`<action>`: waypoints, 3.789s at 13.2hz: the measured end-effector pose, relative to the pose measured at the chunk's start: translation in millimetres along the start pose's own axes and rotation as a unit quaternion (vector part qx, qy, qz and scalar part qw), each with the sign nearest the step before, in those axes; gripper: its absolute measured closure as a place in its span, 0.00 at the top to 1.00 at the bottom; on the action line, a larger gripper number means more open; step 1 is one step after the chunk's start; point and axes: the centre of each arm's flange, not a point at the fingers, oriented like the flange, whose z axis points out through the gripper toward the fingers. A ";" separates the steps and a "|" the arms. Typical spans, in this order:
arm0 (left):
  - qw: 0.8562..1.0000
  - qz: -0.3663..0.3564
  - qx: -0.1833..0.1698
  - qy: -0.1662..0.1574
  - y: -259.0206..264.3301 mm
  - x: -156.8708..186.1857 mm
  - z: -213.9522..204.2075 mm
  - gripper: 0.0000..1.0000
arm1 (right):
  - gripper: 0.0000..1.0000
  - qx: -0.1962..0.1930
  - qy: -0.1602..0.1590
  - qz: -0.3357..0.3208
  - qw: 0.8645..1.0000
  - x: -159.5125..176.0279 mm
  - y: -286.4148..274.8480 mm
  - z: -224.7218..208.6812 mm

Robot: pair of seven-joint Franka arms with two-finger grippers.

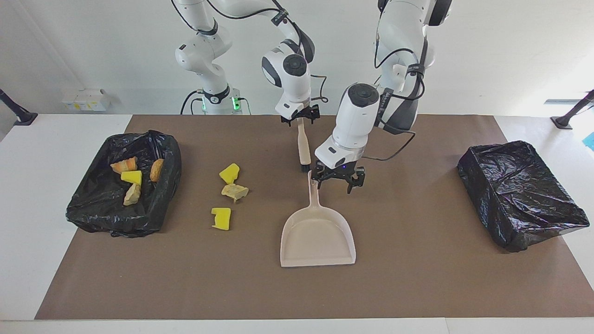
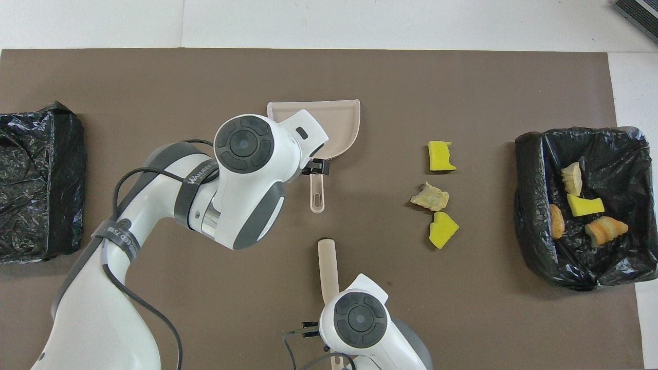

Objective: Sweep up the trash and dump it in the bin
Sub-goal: 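Grasp the dustpan with the left gripper while the right gripper grasps the brush, then place the dustpan near the sponges while the right gripper positions the brush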

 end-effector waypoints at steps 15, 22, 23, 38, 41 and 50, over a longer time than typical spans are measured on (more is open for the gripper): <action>0.997 -0.071 0.015 -0.001 41.9 -31.2 47.5 0.57 | 0.26 -0.073 0.006 0.035 0.997 46.6 156.7 -113.2; 0.996 -0.083 0.021 0.000 29.1 -24.8 37.1 0.31 | 0.26 -0.166 -0.015 0.006 0.986 81.6 274.9 -98.1; 0.996 -0.089 0.025 0.001 20.3 -20.6 33.7 0.31 | 0.26 -0.169 -0.029 0.004 0.985 84.8 274.8 -84.3; 0.950 0.296 0.041 -0.093 -142.8 11.6 -40.9 0.31 | 0.26 0.021 -0.039 0.064 0.997 126.7 167.2 -56.3; 0.894 0.429 0.020 -0.127 -161.7 7.8 -38.8 0.31 | 0.26 0.002 -0.040 0.080 0.996 129.7 170.1 -86.3; 0.773 0.616 -0.018 -0.150 -155.6 -42.7 -21.4 0.31 | 0.26 -0.232 0.037 -0.069 0.970 164.4 295.6 -128.0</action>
